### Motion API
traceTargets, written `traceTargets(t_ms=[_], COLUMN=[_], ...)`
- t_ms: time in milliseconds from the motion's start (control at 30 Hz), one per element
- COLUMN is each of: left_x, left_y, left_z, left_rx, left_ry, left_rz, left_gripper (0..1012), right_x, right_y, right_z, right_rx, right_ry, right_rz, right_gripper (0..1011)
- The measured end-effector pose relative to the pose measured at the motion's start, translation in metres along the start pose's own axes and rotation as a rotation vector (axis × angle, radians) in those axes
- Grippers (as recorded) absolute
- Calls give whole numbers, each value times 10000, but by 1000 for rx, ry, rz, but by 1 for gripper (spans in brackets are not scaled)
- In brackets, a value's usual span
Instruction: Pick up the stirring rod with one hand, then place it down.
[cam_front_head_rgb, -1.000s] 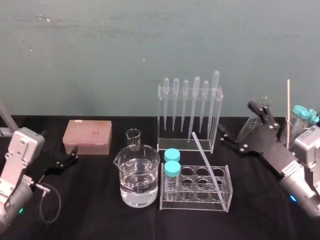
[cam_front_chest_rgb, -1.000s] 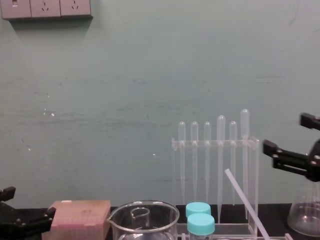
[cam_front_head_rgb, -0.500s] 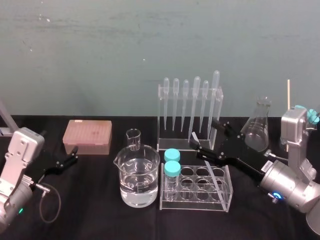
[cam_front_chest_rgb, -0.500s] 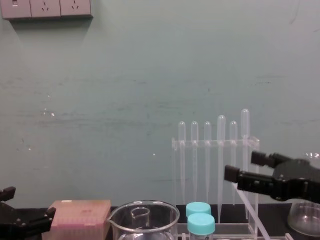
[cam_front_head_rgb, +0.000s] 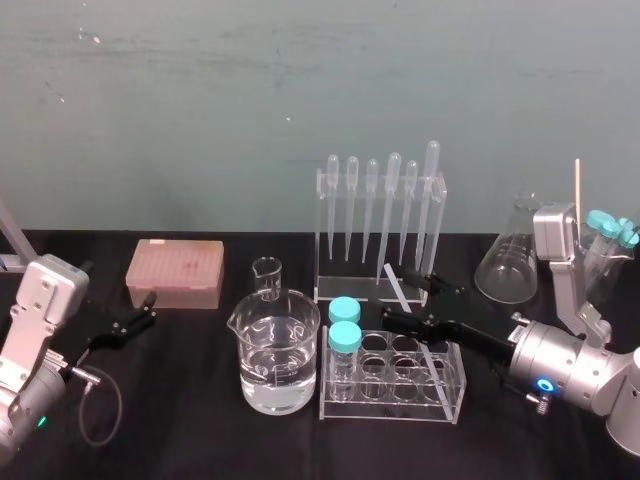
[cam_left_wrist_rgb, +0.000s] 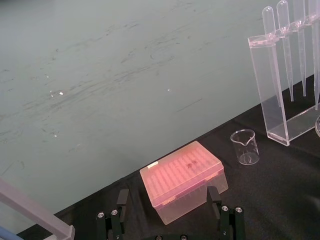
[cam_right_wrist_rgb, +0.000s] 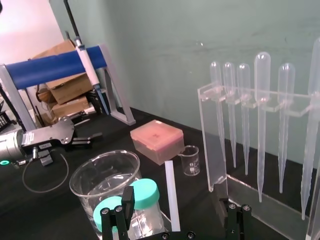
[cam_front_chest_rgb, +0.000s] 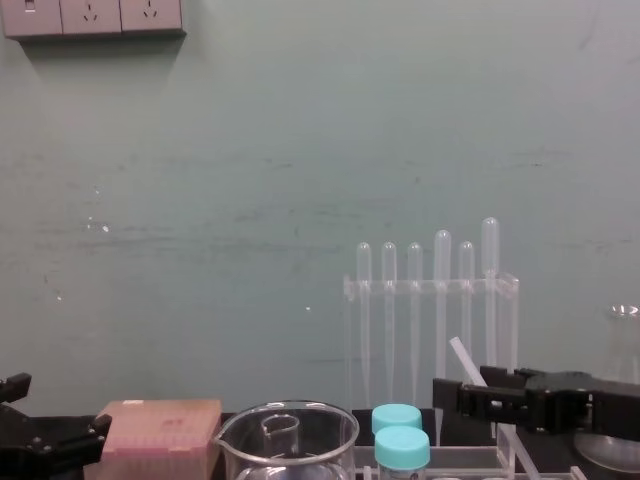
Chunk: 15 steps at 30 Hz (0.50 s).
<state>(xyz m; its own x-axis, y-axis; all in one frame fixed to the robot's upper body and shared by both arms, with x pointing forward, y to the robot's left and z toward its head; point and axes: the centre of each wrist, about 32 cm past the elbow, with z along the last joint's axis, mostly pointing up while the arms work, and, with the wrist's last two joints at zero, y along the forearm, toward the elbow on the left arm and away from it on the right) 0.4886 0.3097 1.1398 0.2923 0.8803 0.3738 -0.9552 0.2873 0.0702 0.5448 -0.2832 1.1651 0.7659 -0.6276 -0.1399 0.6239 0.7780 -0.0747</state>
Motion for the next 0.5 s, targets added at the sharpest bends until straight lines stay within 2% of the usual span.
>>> traceTargets(t_ms=[167, 500], left_x=[0, 0], left_y=[0, 0], left_z=[0, 0], left_rx=[0, 0], left_ry=[0, 0], left_rz=[0, 0], left_gripper=[1000, 1000], right_x=[7, 9], right_y=[2, 0], right_z=[-7, -5], right_rx=[-22, -21], right_ry=[3, 3], right_rz=[-20, -19], right_gripper=[1003, 1003])
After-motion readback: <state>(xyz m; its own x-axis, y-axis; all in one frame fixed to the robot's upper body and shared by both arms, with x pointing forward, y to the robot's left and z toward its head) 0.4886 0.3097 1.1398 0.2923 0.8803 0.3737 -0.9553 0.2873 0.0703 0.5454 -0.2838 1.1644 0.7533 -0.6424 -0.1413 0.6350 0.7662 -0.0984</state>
